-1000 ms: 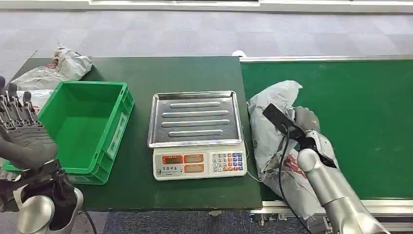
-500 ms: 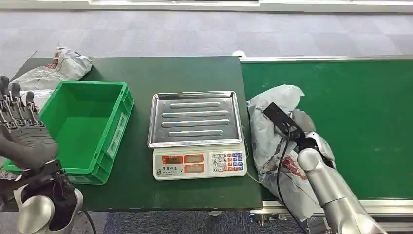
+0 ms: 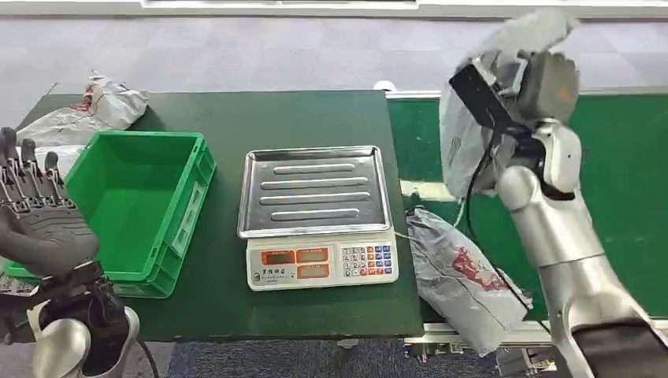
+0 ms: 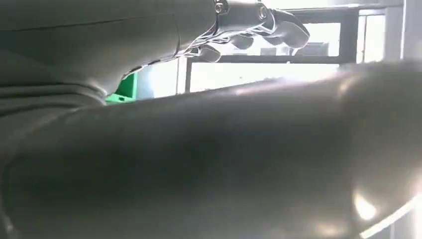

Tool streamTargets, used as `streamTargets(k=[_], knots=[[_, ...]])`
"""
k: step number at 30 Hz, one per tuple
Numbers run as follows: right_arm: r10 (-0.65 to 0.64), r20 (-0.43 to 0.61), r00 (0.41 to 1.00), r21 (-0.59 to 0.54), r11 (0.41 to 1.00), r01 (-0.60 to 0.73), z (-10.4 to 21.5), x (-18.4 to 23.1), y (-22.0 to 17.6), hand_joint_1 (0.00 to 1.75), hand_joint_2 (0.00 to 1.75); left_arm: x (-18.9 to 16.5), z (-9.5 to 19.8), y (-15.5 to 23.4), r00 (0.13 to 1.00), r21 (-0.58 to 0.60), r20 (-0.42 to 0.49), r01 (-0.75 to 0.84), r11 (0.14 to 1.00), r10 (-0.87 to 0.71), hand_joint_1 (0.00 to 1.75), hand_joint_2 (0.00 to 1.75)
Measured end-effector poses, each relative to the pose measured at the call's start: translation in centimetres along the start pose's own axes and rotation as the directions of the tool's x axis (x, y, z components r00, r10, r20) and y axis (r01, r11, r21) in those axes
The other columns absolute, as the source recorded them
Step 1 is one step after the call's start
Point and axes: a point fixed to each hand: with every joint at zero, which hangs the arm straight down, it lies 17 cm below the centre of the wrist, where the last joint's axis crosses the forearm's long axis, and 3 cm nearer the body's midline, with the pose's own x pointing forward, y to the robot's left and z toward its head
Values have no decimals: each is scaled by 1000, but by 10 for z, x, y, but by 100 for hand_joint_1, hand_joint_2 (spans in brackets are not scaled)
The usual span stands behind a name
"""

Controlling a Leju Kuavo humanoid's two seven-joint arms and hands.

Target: Moved the parcel from conveyor to table for the left to box.

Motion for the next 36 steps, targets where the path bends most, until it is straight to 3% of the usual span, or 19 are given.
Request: streamTargets(k=[4,9,15,23,32,36], knots=[[56,204,977,-51,998,-46,-34,111,-26,175,175,2,0,3,999,35,12,-34,999,34,0,0],[40,328,944,-34,999,-30,-27,195,-16,175,175,4,1,4,999,58,19,-50,997,49,0,0],[20,411,911,21,999,-32,-11,236,2,175,175,6,2,9,997,86,30,-71,994,69,0,0],[-2,518,855,211,969,-126,50,291,88,175,175,20,5,30,983,207,82,-181,961,167,0,0],[-25,547,837,300,939,-168,81,302,128,175,175,28,5,31,978,227,106,-199,953,179,0,0],[-35,566,824,364,907,-212,108,301,160,175,175,29,3,29,979,224,109,-194,955,174,0,0]])
